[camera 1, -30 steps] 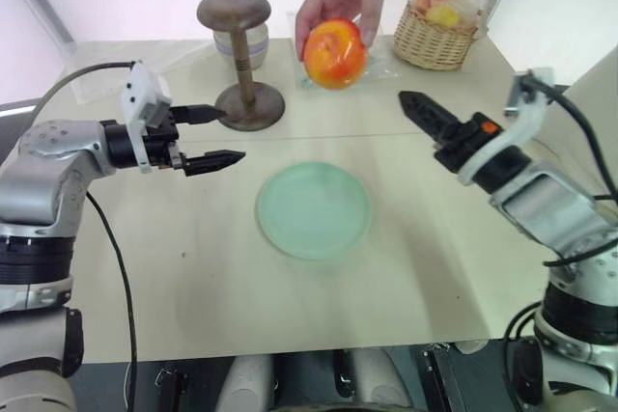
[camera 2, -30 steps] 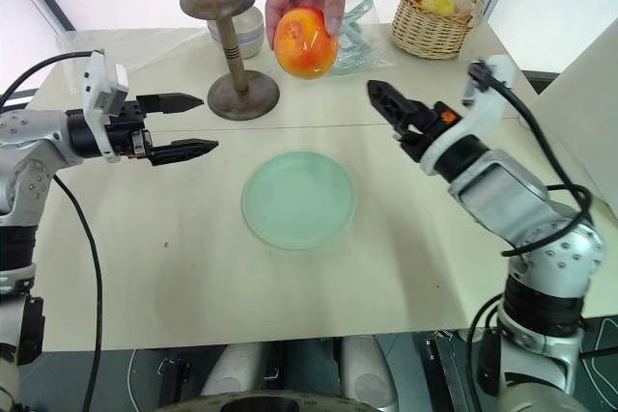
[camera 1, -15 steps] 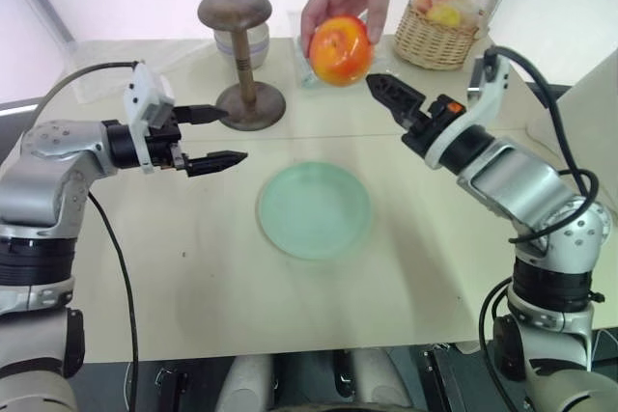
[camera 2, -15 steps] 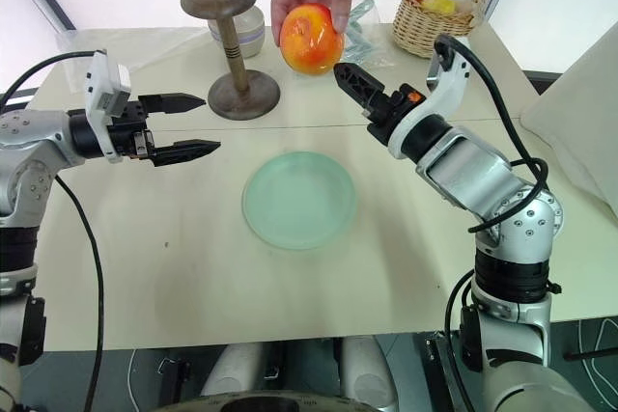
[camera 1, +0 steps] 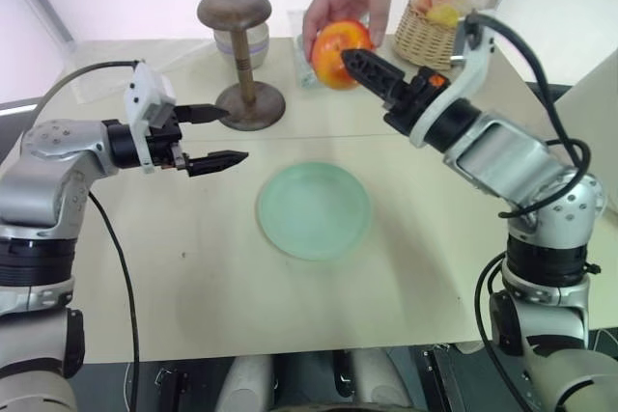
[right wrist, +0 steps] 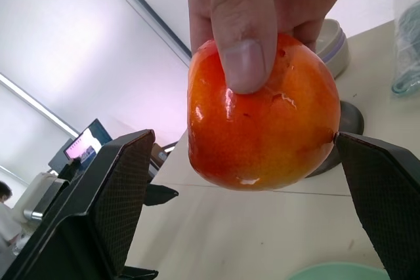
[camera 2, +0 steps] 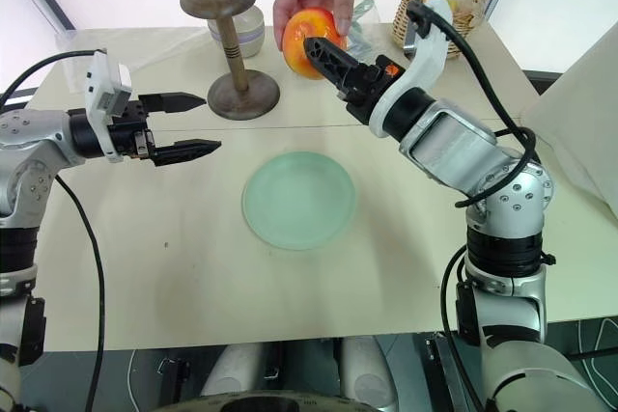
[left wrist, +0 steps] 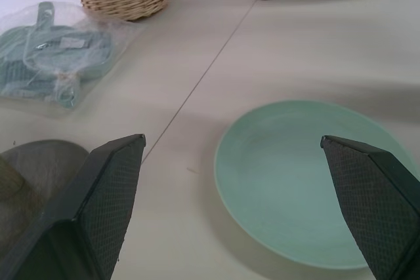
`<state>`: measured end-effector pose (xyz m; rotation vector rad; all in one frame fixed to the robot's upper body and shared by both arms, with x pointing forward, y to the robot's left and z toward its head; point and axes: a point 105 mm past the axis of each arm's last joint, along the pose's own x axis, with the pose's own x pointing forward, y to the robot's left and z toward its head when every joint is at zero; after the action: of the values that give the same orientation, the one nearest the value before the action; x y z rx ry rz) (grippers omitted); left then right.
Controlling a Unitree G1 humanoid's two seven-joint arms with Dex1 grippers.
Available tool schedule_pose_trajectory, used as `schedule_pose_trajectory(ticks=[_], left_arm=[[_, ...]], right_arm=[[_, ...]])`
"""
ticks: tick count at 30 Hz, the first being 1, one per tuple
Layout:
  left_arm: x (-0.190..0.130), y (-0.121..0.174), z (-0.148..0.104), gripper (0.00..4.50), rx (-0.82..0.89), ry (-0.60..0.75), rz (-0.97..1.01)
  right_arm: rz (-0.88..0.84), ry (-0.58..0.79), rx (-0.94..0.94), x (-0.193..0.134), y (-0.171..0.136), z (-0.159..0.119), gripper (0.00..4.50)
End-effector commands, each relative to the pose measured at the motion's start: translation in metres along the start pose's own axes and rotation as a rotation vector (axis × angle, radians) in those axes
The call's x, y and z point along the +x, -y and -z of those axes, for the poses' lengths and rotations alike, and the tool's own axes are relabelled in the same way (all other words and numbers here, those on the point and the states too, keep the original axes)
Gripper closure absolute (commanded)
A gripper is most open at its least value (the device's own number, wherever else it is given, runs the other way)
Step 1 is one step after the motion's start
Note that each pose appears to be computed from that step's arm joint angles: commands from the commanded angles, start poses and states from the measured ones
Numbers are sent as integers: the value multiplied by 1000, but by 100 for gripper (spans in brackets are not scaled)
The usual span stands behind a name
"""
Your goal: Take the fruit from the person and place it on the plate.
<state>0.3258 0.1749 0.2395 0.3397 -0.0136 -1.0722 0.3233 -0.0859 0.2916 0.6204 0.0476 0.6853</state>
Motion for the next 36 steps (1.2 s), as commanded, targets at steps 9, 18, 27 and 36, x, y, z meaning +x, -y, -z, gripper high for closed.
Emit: schedule_pose_trajectory(ticks=[9, 18, 27, 36], left_arm=[[-7, 3, -14, 2, 37, 26, -18], [-8, 5, -14, 2, 30, 26, -27], [-7, 5, -14, 0, 27, 28, -29], [-5, 4, -13, 0, 23, 31, -26]], right_arm=[[-71, 14, -78, 12, -3, -7, 0], [-83, 39, -98, 21, 4, -14, 0], [-78, 65, -111, 20, 9, -19, 140], [-63, 79, -124, 17, 9, -27, 140]])
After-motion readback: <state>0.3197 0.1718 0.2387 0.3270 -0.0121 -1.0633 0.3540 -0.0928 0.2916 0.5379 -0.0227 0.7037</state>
